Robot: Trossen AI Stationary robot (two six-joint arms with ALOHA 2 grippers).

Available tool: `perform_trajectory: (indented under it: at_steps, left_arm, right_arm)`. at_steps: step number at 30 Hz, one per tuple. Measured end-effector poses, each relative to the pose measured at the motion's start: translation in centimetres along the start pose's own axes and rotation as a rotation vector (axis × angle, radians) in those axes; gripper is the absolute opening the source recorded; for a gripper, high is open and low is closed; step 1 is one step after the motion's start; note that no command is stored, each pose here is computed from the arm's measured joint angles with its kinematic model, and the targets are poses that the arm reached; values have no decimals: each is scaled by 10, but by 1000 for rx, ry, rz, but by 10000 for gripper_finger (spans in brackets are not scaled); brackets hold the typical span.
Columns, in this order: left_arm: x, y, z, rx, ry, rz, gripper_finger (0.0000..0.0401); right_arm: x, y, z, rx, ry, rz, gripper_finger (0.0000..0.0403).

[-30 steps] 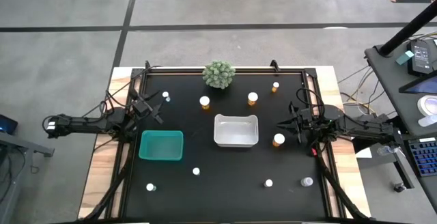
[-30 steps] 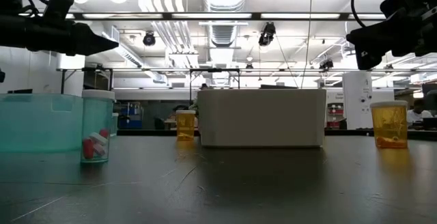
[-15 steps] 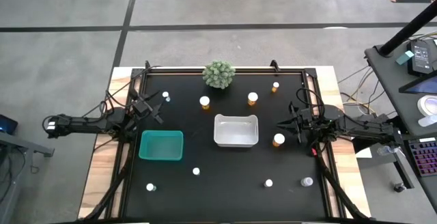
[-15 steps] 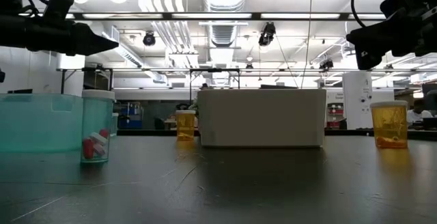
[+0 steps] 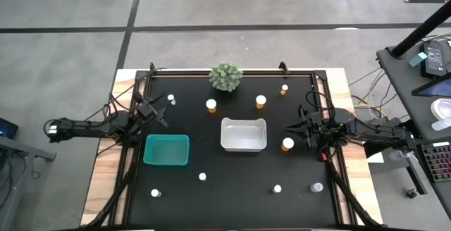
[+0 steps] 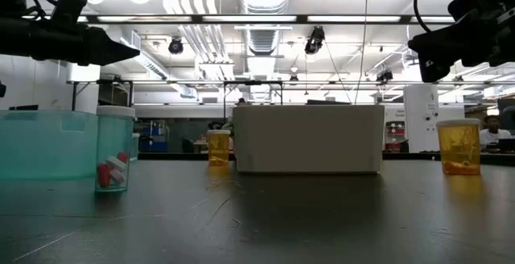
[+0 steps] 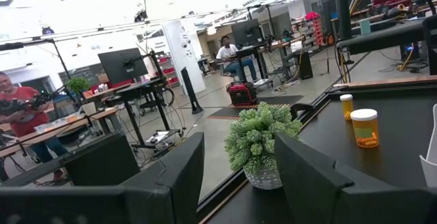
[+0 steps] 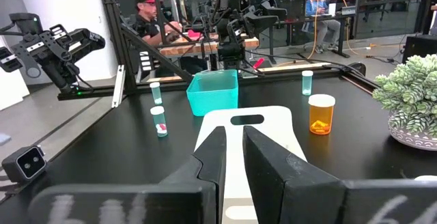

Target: Pick and place medicine bottles into bin by pill shape (circle, oval)

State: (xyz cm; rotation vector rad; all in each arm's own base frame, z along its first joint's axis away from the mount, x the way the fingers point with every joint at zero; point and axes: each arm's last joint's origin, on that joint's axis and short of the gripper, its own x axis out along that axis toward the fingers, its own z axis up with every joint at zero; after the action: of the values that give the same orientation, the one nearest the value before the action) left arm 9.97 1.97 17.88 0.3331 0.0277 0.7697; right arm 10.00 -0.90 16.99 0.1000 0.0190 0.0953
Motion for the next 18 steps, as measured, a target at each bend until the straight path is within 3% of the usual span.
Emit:
perform_trajectory:
  at_steps: [18]
  left_arm:
    - [0, 0, 0, 0, 0, -1, 164]
  right_arm:
    - [-1, 0, -1, 3, 52, -6, 43]
